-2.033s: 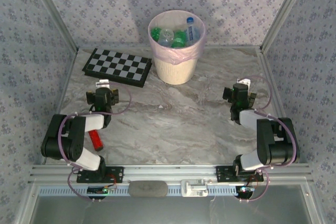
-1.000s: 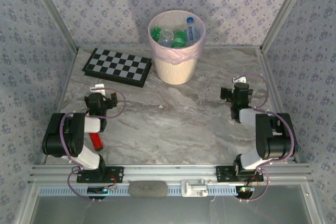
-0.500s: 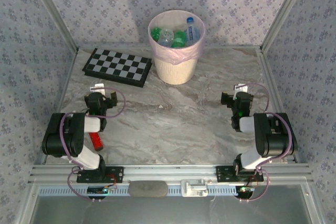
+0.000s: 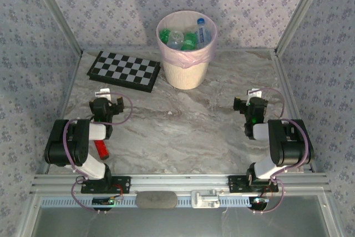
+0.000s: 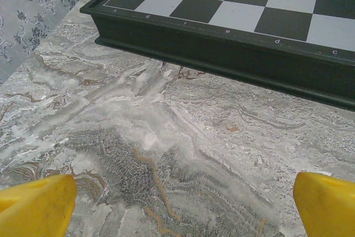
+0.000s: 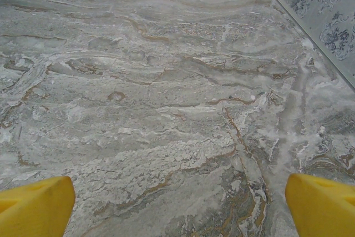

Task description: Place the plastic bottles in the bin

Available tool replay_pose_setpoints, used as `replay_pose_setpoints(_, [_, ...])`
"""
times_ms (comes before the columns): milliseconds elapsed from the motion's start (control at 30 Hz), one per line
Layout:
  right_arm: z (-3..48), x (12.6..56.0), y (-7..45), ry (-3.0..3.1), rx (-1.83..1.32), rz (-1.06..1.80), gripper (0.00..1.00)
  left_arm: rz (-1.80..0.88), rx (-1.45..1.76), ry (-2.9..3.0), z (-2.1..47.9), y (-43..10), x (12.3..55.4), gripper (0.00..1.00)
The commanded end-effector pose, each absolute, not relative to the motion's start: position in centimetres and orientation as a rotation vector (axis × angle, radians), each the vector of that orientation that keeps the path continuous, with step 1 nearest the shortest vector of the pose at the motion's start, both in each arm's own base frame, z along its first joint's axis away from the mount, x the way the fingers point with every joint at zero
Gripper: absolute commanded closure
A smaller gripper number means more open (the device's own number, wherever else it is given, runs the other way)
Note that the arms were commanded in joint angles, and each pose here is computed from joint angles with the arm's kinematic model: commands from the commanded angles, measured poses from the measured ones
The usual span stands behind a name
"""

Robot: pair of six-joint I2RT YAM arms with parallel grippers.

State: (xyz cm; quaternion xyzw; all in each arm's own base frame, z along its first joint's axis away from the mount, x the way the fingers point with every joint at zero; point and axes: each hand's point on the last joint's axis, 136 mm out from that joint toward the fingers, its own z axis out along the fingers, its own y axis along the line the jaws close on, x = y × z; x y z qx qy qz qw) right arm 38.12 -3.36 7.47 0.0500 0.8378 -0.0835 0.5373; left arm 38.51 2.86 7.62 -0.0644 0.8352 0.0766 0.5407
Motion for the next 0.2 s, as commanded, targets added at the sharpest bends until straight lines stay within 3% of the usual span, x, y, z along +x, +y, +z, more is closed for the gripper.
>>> replay_pose_setpoints(0, [8.76,38.82,-3.31,1.948,0.122,-0.19,0.01,0.158,-0.164,1.938,9.08,2.86,39.38,0.0])
replay_pose_setpoints(167, [8.73,38.78,-3.31,1.948,0.122,-0.19,0.01,0.158,-0.166,1.937,9.09,2.88,39.37,0.0])
